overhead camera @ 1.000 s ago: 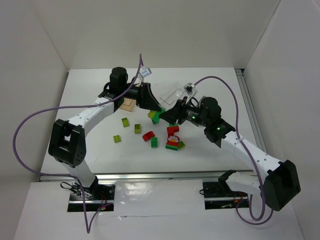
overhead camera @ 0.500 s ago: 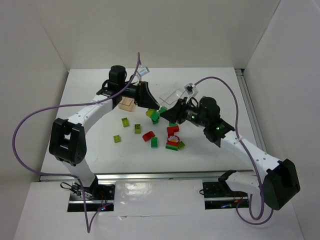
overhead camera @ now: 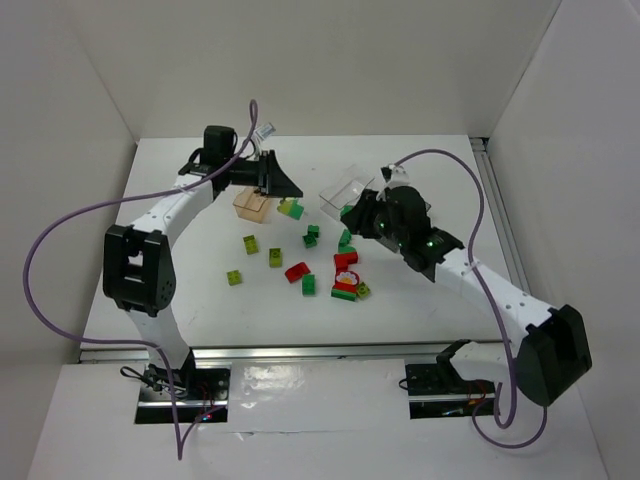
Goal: Sort the legos into containers by color
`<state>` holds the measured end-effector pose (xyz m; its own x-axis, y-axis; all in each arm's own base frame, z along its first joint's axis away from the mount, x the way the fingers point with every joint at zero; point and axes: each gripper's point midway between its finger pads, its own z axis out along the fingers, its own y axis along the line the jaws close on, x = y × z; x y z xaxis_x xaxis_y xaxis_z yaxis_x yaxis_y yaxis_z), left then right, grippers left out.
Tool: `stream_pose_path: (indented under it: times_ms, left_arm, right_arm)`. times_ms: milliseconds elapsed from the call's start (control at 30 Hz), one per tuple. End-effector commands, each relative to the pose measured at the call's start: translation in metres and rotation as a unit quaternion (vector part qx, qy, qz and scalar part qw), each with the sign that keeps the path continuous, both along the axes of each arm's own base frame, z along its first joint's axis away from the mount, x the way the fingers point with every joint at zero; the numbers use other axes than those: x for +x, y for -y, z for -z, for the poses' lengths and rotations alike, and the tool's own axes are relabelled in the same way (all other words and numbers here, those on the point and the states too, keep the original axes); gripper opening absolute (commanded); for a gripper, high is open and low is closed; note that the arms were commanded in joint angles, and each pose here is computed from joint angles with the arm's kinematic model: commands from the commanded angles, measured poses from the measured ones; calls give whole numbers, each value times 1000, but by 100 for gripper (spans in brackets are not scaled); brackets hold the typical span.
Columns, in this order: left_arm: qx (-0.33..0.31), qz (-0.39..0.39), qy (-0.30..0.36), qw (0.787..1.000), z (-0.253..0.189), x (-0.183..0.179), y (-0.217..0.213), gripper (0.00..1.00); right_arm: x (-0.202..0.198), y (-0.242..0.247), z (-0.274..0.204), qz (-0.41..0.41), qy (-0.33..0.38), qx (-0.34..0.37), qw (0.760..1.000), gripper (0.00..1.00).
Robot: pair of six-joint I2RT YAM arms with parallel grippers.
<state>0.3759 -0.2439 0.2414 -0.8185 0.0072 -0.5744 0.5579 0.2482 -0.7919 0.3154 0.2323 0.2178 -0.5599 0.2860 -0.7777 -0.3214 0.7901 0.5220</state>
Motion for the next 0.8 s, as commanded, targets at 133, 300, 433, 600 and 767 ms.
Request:
stream_pose_path:
  times_ms: [133,300,433,600,767]
  left_arm:
    - [183,-217,-27,958,35,52,-47,0]
    - [188,-230,-28,954,31,50,-51,0]
    - [182,-233,-14,955,19,55,-50,0]
    - [172,-225,-16,959,16,56,-50,0]
    - [163,-218,-18,962,15,60,-50,0]
  right_arm:
    - [65,48,19,178,-23,-134,975,16]
    - [108,38,16,182,-17,-160,970,16]
    - [144,26,22,170,-15,-163,972,18]
    - [173,23,56,153,-48,-177,971,21]
    - [191,20,72,145,-49,-178,972,27]
